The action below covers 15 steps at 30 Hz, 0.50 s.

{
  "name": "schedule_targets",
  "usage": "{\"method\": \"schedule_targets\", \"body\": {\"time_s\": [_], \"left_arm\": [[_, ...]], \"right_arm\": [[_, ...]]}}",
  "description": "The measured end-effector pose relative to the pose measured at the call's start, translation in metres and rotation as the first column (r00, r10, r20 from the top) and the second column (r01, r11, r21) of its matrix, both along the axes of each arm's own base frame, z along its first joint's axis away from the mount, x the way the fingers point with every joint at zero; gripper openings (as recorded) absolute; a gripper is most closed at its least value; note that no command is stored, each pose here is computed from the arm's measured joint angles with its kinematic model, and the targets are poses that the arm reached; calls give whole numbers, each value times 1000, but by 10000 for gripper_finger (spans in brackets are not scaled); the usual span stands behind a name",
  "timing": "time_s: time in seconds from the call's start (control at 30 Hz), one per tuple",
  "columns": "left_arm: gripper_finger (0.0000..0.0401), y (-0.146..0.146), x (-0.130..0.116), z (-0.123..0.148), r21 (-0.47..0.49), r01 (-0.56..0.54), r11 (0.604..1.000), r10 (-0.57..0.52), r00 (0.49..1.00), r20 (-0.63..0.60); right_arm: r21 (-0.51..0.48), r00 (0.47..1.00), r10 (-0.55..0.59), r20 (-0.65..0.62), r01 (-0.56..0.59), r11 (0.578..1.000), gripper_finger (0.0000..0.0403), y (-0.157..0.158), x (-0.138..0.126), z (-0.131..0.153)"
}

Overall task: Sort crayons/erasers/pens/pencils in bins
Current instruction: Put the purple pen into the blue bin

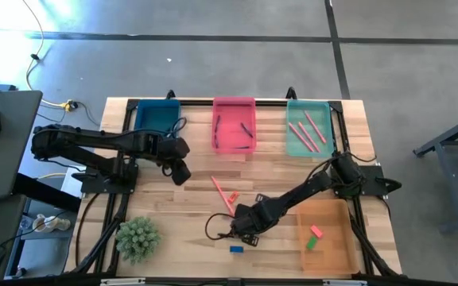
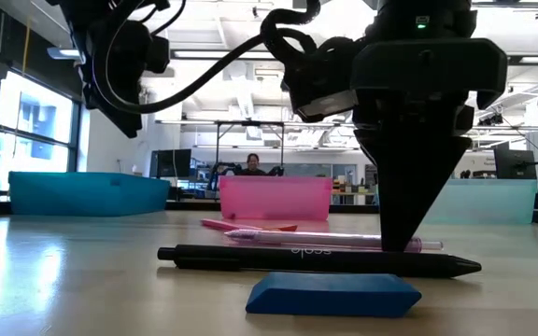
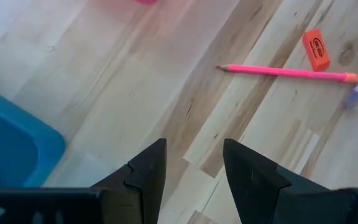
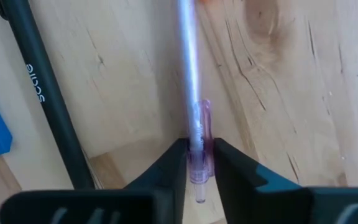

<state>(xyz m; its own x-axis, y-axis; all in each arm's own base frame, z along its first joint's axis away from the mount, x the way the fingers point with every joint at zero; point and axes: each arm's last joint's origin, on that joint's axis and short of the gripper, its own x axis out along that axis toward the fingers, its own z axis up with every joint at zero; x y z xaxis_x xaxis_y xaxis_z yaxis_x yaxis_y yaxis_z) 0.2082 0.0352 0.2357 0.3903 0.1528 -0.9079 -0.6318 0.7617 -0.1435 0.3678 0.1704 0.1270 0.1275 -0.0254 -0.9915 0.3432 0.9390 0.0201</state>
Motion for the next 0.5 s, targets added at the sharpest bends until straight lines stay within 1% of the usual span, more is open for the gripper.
{"method": "schedule_targets", "body": {"time_s": [0.2, 0.37, 0.5], "left_arm": [[149, -3, 0, 0, 0, 13, 1000, -13, 1000, 0], [149, -4, 1, 0, -23, 27, 999, -27, 1000, 4], [149, -5, 1, 0, -58, 43, 997, -43, 999, 10]], "right_arm": [[0, 1000, 1, -3, -1, 1000, 30, 0, 0, 0], [11, 1000, 11, -11, -11, 1000, 24, 1, 0, 1], [7, 998, 56, -15, -55, 998, 23, 5, 5, 14]]}}
